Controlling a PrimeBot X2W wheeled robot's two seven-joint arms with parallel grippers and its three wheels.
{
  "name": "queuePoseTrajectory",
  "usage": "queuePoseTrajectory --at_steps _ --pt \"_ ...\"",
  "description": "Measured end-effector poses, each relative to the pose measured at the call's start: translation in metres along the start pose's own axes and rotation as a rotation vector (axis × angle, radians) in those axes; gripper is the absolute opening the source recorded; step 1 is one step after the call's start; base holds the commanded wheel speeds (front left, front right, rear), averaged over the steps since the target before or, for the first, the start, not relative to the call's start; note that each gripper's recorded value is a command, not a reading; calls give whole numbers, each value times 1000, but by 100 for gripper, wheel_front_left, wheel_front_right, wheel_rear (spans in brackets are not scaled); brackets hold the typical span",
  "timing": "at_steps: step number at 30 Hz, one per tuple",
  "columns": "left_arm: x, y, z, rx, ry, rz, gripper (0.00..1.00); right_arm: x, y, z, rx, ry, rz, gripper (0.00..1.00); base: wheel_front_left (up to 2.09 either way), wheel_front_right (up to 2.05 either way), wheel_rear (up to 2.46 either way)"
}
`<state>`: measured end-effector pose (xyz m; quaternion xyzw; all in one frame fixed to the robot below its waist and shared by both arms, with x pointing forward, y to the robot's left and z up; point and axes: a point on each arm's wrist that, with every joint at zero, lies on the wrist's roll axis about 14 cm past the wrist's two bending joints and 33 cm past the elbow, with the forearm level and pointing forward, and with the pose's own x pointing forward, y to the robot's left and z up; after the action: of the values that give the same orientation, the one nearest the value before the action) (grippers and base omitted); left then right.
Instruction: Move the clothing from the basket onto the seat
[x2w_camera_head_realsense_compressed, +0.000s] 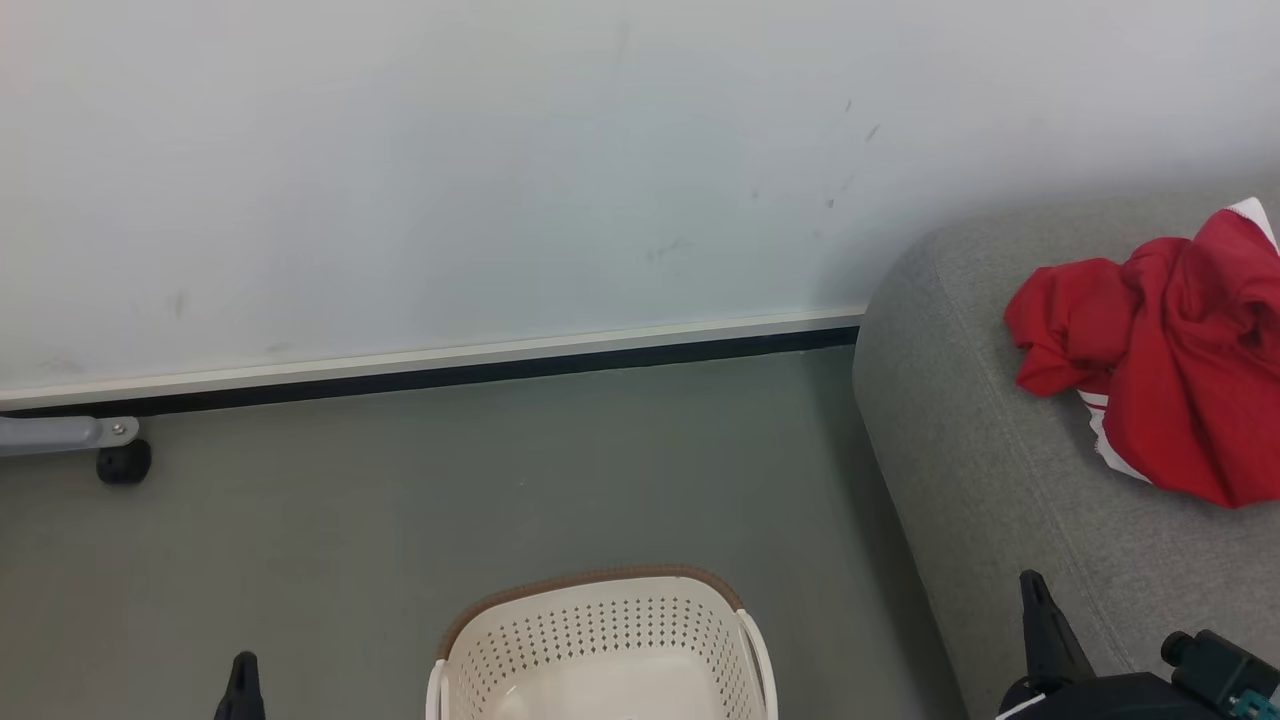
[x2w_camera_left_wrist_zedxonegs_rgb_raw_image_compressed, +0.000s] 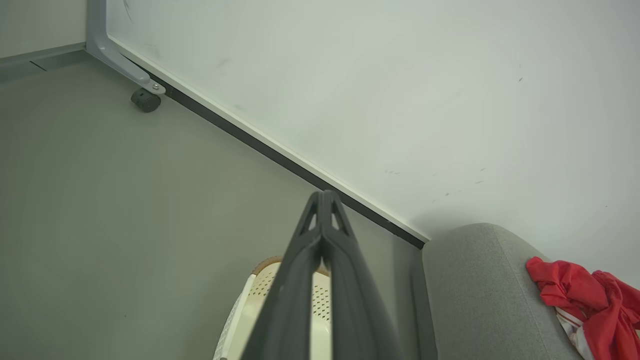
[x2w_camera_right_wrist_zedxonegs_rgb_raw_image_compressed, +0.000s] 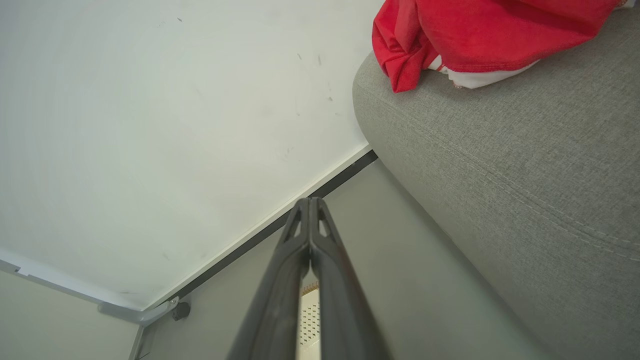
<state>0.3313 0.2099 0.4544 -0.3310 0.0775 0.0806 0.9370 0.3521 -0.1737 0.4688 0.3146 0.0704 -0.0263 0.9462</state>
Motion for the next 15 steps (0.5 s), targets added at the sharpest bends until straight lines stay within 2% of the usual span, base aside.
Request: queuePoseTrajectory --at_steps 15 --pt "7 -2 -6 -218 38 0 0 7 -8 4 227 17 -21 0 0 0 0"
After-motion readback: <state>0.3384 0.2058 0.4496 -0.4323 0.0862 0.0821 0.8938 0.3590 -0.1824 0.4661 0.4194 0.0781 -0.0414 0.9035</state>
